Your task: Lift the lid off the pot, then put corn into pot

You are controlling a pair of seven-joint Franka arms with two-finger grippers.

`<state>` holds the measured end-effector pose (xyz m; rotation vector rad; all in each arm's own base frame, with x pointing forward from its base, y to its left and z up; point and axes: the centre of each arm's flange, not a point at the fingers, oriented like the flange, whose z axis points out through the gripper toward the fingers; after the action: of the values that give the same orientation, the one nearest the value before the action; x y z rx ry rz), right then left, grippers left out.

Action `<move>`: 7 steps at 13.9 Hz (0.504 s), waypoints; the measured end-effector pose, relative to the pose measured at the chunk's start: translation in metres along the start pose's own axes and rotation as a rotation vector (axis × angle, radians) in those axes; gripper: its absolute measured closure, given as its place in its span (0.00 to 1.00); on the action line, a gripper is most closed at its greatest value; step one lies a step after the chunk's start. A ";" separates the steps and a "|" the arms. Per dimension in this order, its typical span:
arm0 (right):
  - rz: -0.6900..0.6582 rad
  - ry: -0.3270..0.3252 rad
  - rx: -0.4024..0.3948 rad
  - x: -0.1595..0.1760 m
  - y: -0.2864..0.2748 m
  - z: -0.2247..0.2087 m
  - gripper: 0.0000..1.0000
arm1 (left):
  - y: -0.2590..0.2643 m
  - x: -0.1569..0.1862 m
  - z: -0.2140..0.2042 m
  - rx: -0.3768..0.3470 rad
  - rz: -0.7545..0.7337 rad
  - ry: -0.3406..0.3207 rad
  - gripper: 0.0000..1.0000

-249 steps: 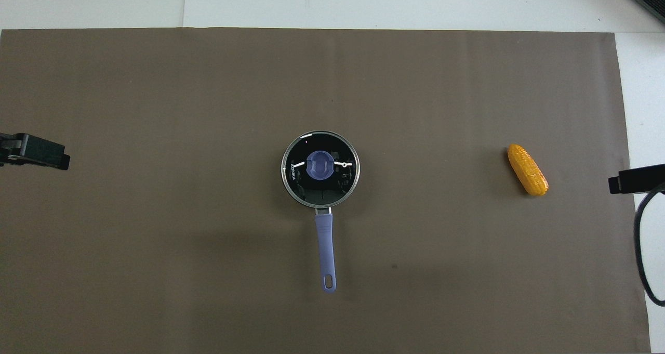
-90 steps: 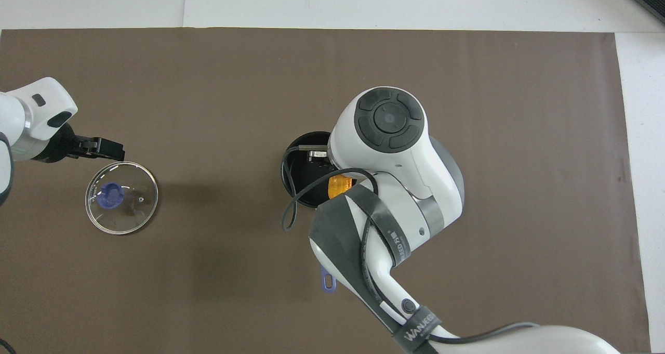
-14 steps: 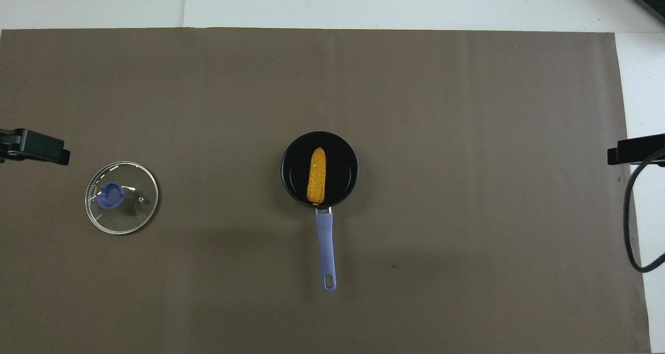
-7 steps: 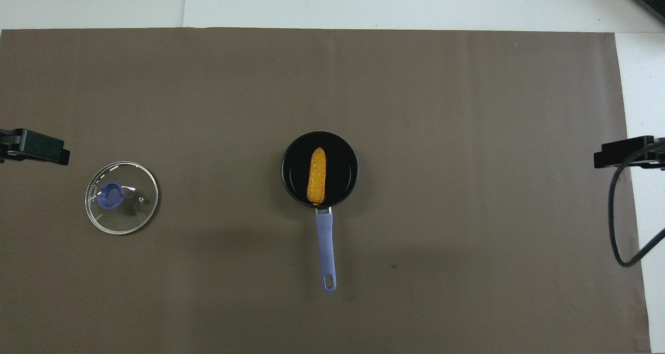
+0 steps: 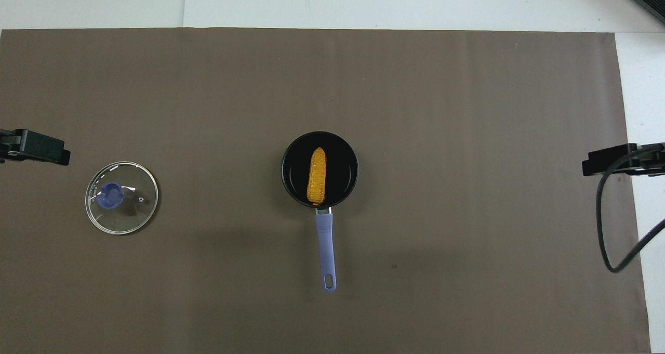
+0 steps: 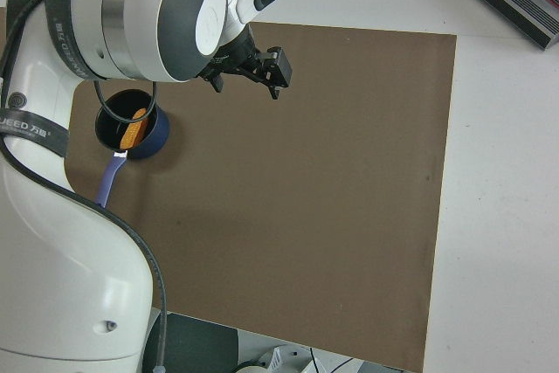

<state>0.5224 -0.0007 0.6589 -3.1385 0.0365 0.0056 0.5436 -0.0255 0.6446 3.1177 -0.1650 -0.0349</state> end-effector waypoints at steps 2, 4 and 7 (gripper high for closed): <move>-0.010 -0.013 0.000 -0.001 0.000 0.002 0.00 | 0.000 0.000 0.000 0.000 0.000 0.000 0.00; -0.011 -0.017 0.000 -0.001 0.000 0.003 0.00 | 0.000 0.000 0.000 0.000 -0.001 0.000 0.00; -0.011 -0.017 0.000 -0.001 0.000 0.003 0.00 | 0.000 0.000 0.000 0.000 -0.001 0.000 0.00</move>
<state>0.5211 -0.0007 0.6563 -3.1387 0.0185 0.0316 0.5436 -0.0252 0.6446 3.1178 -0.1639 -0.0351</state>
